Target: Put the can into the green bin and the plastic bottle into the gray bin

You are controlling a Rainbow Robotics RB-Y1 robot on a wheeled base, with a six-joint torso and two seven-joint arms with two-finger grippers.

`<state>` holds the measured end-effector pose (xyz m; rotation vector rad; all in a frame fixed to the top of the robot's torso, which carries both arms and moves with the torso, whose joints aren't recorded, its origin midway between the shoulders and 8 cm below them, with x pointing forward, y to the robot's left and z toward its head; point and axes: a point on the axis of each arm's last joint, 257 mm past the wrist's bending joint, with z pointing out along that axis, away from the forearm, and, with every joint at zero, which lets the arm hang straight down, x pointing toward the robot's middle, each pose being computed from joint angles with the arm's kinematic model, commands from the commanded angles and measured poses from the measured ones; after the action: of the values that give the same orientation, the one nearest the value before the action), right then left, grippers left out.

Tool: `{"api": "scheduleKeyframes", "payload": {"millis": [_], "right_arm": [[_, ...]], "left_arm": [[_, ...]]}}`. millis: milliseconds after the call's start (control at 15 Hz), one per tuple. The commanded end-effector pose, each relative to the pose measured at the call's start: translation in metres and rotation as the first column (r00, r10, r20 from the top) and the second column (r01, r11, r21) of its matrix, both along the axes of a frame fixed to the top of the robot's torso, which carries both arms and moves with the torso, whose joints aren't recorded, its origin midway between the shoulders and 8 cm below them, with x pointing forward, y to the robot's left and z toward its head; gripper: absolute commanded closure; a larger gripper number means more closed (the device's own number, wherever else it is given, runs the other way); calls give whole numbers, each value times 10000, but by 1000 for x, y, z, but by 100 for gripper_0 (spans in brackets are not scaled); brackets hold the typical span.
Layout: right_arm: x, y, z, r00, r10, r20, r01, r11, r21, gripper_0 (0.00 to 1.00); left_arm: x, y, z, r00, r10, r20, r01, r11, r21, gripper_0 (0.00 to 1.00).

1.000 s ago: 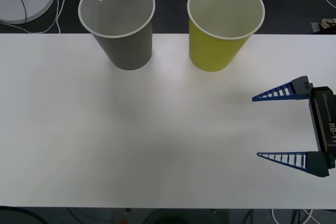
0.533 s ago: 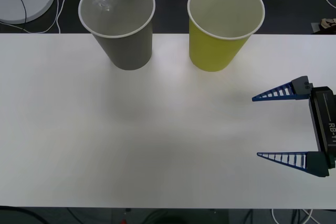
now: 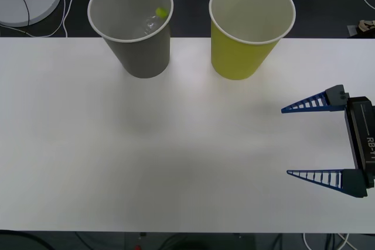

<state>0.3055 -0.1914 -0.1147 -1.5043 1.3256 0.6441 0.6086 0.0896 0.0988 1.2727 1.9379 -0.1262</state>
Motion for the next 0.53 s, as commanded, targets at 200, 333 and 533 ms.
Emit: {"api": "scheduleKeyframes", "payload": {"millis": [200,333,533], "right_arm": [[0,0,0,10000,0,0,0,10000,0,0],[0,0,0,10000,0,0,0,10000,0,0],[0,0,0,10000,0,0,0,10000,0,0]], "left_arm": [[0,5,1,10000,-13,-21,13,10000,-97,0],[-5,11,-4,9995,-149,-281,134,9986,-520,0],[-16,25,-10,9997,-201,-170,187,9966,-808,0]]}}
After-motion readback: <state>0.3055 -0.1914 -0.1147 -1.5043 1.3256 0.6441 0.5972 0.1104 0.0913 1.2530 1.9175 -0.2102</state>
